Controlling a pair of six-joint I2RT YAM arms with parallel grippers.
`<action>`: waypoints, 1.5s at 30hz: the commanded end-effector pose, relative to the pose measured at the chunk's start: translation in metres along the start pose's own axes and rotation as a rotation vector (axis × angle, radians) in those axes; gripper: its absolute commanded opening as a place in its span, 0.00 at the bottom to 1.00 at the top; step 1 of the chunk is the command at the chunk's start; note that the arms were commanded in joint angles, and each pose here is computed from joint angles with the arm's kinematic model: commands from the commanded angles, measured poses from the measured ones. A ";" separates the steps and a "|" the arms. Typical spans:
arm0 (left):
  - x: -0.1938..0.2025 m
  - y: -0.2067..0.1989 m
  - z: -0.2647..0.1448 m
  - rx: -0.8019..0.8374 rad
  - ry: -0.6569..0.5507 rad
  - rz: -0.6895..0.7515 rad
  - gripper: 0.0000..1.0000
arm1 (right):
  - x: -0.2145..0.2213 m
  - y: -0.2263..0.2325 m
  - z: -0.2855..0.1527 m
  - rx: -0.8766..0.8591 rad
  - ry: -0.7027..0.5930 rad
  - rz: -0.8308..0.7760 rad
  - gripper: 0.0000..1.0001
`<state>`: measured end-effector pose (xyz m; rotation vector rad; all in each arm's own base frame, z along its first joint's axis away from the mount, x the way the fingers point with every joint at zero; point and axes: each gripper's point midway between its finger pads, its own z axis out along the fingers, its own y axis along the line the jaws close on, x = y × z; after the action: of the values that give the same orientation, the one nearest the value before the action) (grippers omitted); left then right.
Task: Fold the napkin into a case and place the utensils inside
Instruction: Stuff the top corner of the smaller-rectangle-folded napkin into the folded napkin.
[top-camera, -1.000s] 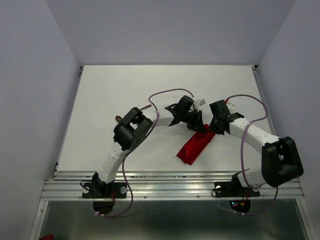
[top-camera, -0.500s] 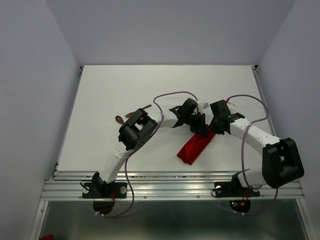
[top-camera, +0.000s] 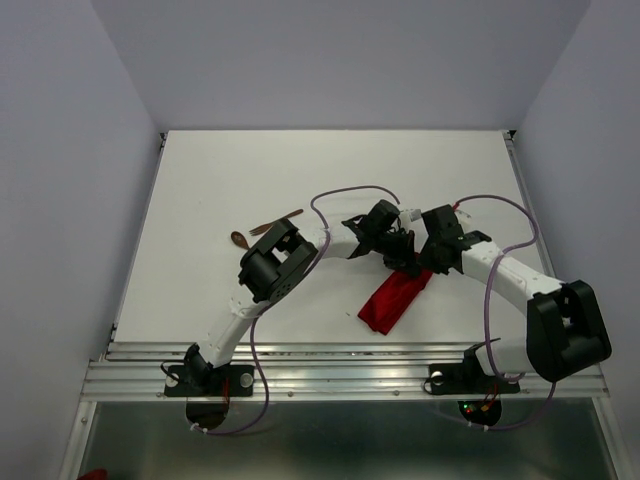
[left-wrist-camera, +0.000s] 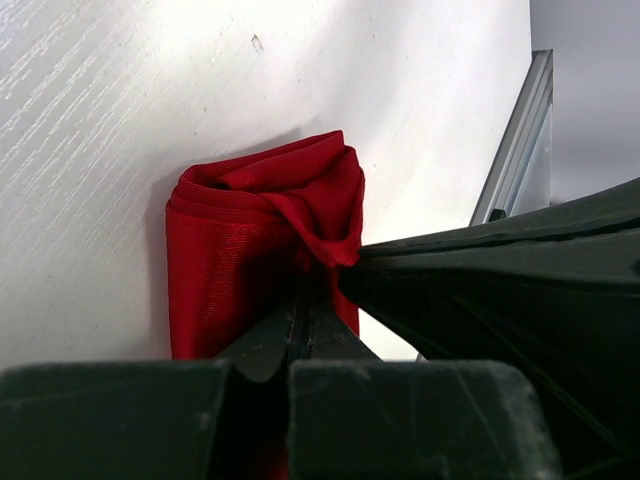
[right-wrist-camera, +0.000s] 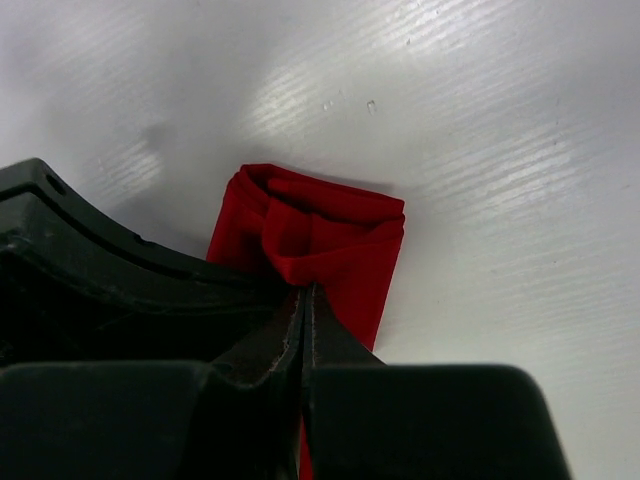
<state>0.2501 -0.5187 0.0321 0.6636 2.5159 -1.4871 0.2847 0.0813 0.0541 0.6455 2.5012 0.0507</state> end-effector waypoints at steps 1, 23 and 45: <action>0.002 0.001 0.006 -0.014 0.006 0.016 0.00 | 0.001 0.007 -0.004 -0.061 -0.007 0.033 0.01; -0.018 -0.024 -0.038 -0.027 -0.038 0.106 0.00 | 0.051 -0.037 0.043 0.170 0.101 0.121 0.01; 0.018 0.033 -0.066 -0.169 -0.031 0.044 0.00 | 0.035 -0.012 0.027 0.037 0.059 0.193 0.01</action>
<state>0.2601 -0.4397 0.0363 0.6257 2.5715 -1.2111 0.2961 0.0889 0.0239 0.8919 2.4066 0.1337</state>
